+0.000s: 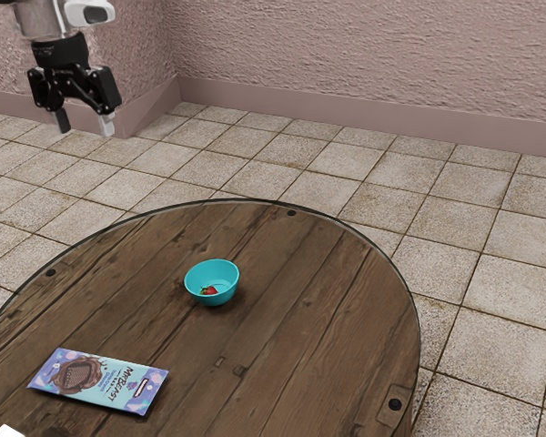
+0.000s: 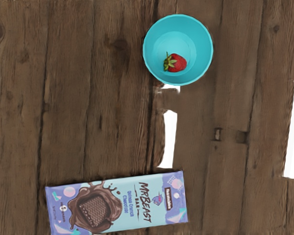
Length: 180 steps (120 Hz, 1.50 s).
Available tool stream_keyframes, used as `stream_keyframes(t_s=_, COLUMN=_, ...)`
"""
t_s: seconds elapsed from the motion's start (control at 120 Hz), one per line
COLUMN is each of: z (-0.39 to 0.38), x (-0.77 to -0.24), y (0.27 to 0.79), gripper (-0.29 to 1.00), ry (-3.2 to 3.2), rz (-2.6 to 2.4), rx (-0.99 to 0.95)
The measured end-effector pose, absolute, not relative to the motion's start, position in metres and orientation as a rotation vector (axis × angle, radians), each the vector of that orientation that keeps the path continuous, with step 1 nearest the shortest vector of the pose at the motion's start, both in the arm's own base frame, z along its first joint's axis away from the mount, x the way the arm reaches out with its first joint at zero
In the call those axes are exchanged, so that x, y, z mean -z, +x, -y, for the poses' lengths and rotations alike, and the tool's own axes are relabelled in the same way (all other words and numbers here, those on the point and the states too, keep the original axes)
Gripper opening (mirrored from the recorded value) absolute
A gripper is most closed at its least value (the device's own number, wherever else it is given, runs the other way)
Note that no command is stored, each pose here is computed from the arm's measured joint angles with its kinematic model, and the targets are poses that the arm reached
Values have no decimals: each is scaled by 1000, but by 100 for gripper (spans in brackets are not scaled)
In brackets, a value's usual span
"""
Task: Take strawberry from the bowl
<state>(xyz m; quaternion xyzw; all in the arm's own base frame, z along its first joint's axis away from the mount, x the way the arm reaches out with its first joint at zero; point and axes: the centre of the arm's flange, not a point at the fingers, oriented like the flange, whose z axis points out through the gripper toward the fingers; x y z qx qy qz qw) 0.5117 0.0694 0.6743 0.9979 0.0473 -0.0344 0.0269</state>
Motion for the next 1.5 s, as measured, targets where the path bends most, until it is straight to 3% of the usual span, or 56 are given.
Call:
stream_keyframes(t_s=0.1, z=-56, x=-681, y=511, gripper=70, ry=3086, rz=-99, rx=94)
stream_keyframes(t_s=0.158, z=-48, x=-778, y=489, gripper=70, ry=3110, rz=-71, rx=-185)
stream_keyframes(t_s=0.225, z=-29, x=-816, y=472, gripper=70, ry=3118, rz=-10, rx=-279)
stream_keyframes(t_s=0.5, z=43, x=-794, y=483, gripper=70, ry=3131, rz=236, rx=-160)
stream_keyframes(t_s=0.567, z=58, x=-728, y=498, gripper=70, ry=3162, rz=268, rx=5)
stream_keyframes(t_s=0.642, z=87, x=-596, y=511, gripper=70, ry=3178, rz=312, rx=266)
stream_keyframes(t_s=0.717, z=118, x=-521, y=517, gripper=70, ry=3189, rz=349, rx=283)
stream_keyframes(t_s=0.9, z=164, x=-493, y=540, gripper=70, ry=3143, rz=134, rx=53)
stream_keyframes(t_s=1.033, z=147, x=-478, y=575, gripper=47, ry=3087, rz=-227, rx=54)
stream_keyframes(t_s=1.092, z=79, x=-466, y=615, gripper=41, ry=3046, rz=-502, rx=89)
stream_keyframes(t_s=1.175, z=25, x=-431, y=628, gripper=35, ry=2987, rz=-751, rx=213)
stream_keyframes(t_s=1.342, z=5, x=-373, y=624, gripper=28, ry=2896, rz=-990, rx=385)
stream_keyframes(t_s=1.5, z=0, x=-350, y=628, gripper=26, ry=2848, rz=-1115, rx=371)
